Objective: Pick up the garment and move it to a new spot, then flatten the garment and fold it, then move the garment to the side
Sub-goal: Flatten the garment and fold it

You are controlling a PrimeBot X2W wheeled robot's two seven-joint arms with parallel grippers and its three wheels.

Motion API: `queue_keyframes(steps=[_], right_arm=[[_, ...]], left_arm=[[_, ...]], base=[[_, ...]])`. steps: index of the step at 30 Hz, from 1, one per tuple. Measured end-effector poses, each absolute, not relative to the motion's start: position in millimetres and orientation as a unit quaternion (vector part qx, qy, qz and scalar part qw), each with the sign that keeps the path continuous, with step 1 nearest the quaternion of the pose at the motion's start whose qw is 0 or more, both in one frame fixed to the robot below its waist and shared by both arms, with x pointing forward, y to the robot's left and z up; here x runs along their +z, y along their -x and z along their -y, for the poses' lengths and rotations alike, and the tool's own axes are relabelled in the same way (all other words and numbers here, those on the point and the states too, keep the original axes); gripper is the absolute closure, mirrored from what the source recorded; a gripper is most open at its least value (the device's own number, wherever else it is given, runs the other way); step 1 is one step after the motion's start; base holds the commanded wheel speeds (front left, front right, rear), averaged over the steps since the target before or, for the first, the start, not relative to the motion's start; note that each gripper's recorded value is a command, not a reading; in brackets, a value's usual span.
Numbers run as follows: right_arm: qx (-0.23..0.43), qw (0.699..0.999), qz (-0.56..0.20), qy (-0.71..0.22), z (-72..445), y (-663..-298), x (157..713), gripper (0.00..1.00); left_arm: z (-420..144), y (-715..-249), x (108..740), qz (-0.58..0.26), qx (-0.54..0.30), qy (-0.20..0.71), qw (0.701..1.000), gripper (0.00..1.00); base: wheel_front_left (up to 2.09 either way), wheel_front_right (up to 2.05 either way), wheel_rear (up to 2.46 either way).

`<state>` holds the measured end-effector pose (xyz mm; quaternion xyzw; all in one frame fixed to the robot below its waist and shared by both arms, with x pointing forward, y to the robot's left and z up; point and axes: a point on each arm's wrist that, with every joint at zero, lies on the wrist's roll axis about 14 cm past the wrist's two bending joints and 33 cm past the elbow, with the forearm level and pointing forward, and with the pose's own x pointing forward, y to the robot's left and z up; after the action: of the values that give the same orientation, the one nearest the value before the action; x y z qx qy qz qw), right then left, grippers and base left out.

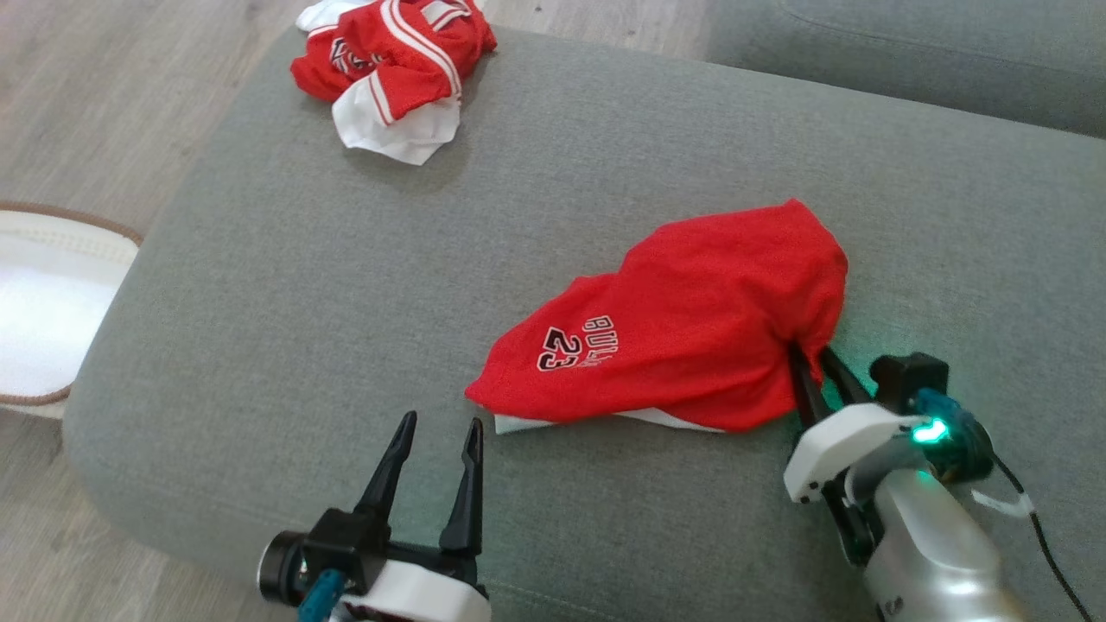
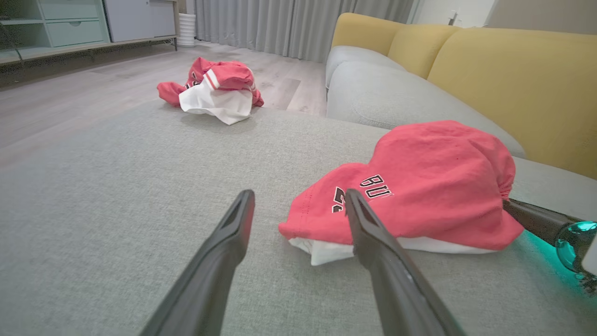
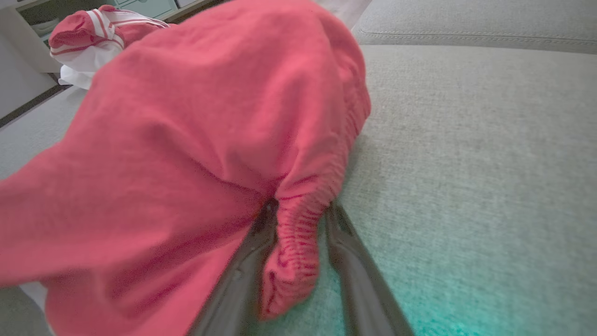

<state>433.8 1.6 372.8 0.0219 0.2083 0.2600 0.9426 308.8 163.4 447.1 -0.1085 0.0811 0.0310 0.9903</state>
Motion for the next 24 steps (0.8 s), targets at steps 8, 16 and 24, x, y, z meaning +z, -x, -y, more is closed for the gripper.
queue_keyframes(steps=[8, 16, 24], right_arm=[[0.237, 0.956, -0.171, -0.037, 13, -448, 395, 1.00], [0.174, 0.973, -0.141, -0.049, 65, -433, 405, 1.00], [0.093, 0.983, -0.151, -0.036, 130, -399, 401, 1.00]], left_arm=[[-146, -319, 450, -0.077, 0.000, 0.112, 0.991, 0.00], [-129, -330, 454, -0.071, -0.030, 0.116, 0.990, 0.00], [-107, -337, 455, -0.070, -0.066, 0.121, 0.988, 0.00]], base=[[0.00, 0.00, 0.00], [0.00, 0.00, 0.00], [0.00, 0.00, 0.00]])
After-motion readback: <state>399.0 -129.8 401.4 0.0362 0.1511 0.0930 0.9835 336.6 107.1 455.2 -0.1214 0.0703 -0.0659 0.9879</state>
